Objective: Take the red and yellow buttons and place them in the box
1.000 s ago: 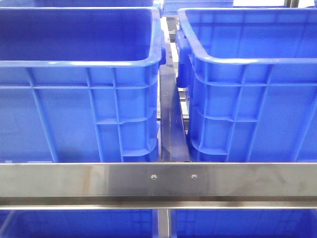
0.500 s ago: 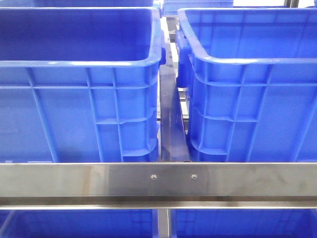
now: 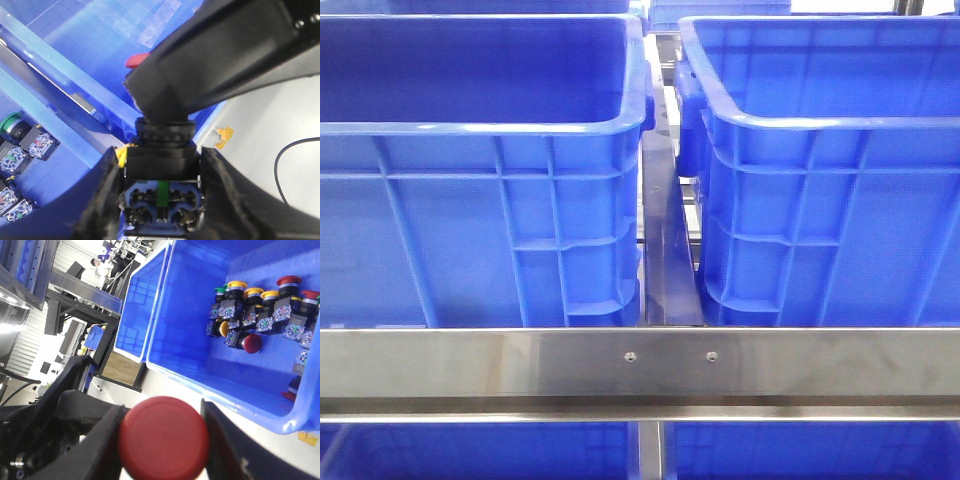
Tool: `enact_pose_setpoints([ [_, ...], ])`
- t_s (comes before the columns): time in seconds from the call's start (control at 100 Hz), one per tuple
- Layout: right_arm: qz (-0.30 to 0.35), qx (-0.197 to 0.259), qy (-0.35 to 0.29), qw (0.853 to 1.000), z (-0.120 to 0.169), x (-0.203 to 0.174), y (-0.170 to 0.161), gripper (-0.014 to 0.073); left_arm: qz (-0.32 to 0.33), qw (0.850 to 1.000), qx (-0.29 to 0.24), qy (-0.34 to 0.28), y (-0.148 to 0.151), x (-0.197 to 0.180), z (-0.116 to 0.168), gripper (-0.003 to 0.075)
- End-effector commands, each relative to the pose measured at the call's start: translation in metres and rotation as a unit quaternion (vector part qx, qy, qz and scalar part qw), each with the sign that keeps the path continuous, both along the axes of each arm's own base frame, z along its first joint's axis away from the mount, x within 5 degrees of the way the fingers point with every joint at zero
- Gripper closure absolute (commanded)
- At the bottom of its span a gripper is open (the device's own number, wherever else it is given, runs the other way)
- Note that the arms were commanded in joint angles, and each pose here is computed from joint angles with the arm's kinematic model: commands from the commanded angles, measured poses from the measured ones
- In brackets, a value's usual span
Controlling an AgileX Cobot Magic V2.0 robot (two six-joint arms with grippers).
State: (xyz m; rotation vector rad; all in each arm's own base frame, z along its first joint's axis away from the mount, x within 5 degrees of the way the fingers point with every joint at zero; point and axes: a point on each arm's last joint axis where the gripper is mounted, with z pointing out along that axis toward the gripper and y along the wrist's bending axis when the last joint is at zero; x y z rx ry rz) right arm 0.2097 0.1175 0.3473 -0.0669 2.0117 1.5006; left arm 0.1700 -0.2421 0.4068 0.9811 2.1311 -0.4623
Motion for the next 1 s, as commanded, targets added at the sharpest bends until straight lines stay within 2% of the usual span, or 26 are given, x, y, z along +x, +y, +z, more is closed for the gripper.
enact_pose_setpoints([
  [0.0,0.008,0.037,-0.028,0.999,0.020,-0.004,0.001,0.0401,-0.006,0.998,-0.051,-0.034,0.004,-0.005,0.023,0.0596],
  [0.04,0.008,0.035,-0.031,0.999,0.020,-0.004,0.001,0.0401,-0.006,0.998,-0.051,-0.034,0.004,-0.005,0.023,0.0538],
  [0.16,0.002,0.029,-0.040,0.999,0.020,-0.002,0.000,0.0401,-0.005,0.998,-0.049,-0.032,0.004,-0.005,0.022,0.0292],
  [0.23,-0.002,0.026,-0.043,0.999,0.020,-0.002,0.000,0.0401,-0.005,0.998,-0.047,-0.032,0.004,-0.005,0.022,0.0193],
  [0.28,-0.008,0.025,-0.043,0.999,0.020,-0.001,-0.001,0.0401,-0.003,0.998,-0.044,-0.033,0.005,-0.005,0.022,0.0158],
  [0.58,-0.056,0.000,-0.069,0.996,0.019,0.007,-0.007,0.0401,0.025,0.998,-0.034,-0.040,0.014,0.003,0.023,0.0152],
  [0.87,-0.109,-0.029,-0.088,0.990,0.017,0.015,-0.013,0.0401,0.103,0.992,-0.054,-0.056,0.058,0.020,0.037,0.0152],
  [0.99,-0.120,-0.033,-0.090,0.988,0.017,0.017,-0.015,0.0401,0.145,0.986,-0.058,-0.056,0.085,0.020,0.032,0.0152],
])
